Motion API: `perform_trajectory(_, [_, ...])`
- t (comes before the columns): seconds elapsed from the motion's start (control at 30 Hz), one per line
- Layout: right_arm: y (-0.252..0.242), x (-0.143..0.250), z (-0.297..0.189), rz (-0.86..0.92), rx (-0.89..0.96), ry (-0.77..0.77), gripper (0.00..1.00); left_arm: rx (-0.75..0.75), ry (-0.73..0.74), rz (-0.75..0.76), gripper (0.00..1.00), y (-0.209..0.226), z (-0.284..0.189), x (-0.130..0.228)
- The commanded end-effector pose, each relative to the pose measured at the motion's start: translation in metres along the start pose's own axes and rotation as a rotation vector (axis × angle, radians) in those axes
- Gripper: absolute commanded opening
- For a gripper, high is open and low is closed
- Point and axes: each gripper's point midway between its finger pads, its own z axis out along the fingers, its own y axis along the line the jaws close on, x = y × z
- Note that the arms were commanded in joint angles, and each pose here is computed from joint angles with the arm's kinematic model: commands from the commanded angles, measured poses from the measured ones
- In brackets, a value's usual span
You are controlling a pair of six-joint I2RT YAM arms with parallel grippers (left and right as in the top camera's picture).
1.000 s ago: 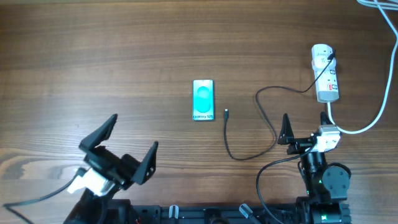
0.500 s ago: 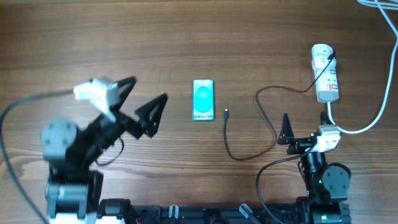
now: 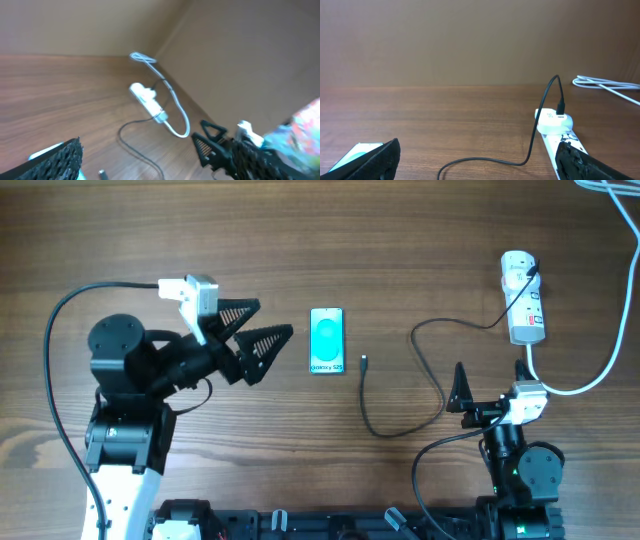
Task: Plug charger to phone and switch on socket
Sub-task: 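Raise the left arm and move the open gripper over the phone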
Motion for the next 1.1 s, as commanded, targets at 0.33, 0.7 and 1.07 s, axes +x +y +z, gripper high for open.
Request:
perform_trajectory(0.33, [0.001,-0.002,0.000,-0.013,-0.001,-0.011,1.00,-0.539,0.222,0.040,1.00,0.055,0.019,-0.008])
perform_trajectory(0.7, [0.001,-0.002,0.000,-0.013,-0.001,-0.011,1.00,-0.704,0.643,-0.160,1.00,0.082,0.050,0.022])
perform_trajectory(1.07, [0.001,-0.002,0.000,-0.013,-0.001,-0.011,1.00,-0.653,0.657,-0.360,1.00,0.069,0.069,0.040])
